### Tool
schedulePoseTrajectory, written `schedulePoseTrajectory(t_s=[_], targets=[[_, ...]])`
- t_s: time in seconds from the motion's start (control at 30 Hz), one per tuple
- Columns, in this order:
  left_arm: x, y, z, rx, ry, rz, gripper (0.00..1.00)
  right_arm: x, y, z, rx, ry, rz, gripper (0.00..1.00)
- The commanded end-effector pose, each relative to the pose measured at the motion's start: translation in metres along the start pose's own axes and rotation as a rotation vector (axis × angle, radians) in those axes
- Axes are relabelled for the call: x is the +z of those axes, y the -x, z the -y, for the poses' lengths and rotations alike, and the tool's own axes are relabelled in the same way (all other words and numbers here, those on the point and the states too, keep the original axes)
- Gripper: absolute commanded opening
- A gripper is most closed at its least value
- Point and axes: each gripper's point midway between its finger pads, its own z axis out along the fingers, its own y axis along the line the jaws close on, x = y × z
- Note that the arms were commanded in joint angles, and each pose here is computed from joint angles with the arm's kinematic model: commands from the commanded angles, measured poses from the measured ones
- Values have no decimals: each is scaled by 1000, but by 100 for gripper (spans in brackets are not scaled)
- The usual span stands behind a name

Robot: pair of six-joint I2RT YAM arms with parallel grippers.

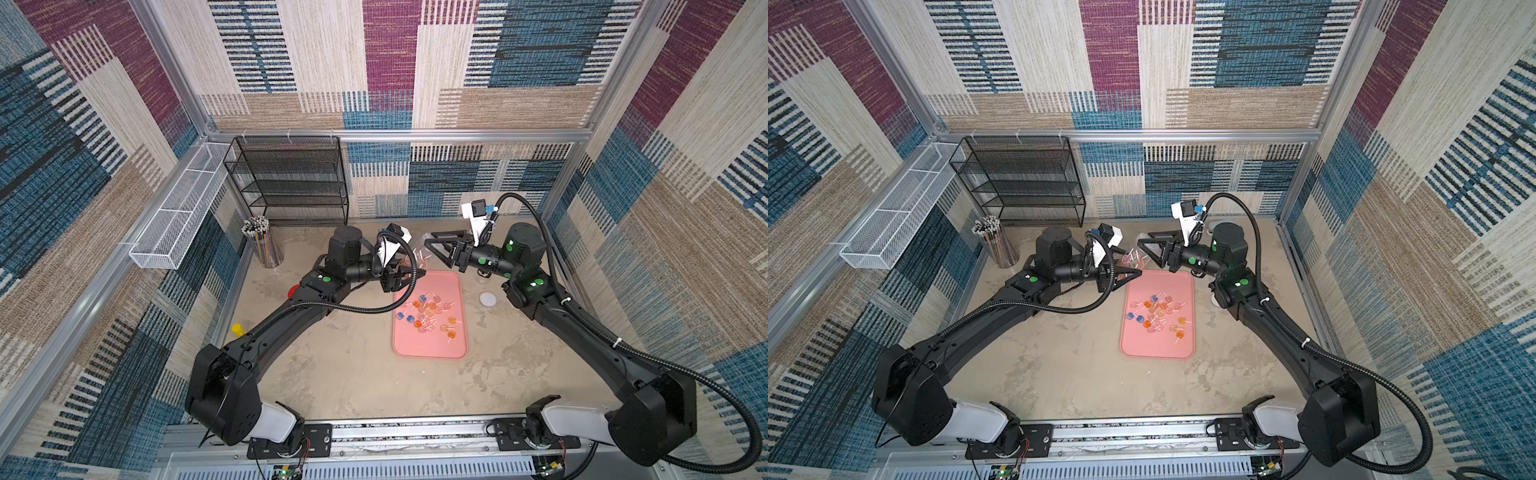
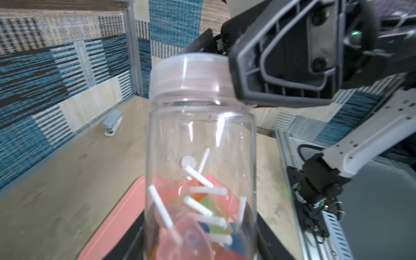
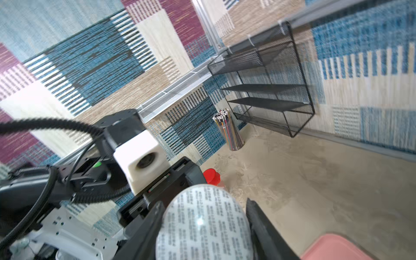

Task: Pour the candies out of the jar
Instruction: Unscrew the lid from the jar.

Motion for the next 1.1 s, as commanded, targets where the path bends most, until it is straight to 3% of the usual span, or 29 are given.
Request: schedulePoseTrajectory(t_s=[0.0, 0.27, 0.4, 0.6, 0.73, 0.87, 0.97, 1.07], targets=[[-1, 12, 30, -30, -196, 33, 0, -6, -2, -41, -148, 196, -38, 37], [1, 12, 23, -31, -154, 22, 0, -5, -1, -36, -147, 176, -39, 37], [0, 9, 16, -28, -101, 9, 0, -2, 3, -26, -124, 125, -35, 43], [-2, 4, 7, -13, -21, 1, 0, -3, 12, -6, -60, 18, -11, 79], [-3, 3, 3, -5, 12, -1, 0, -5, 22, -2, -46, -26, 9, 91], [-2, -2, -4, 4, 67, -20, 0, -6, 34, 8, -5, -103, 38, 94], [2, -9, -11, 32, 148, -59, 0, -6, 36, 29, 68, -212, 53, 94], [5, -14, -25, 55, 257, -94, 0, -2, 30, 37, 127, -234, 50, 92]])
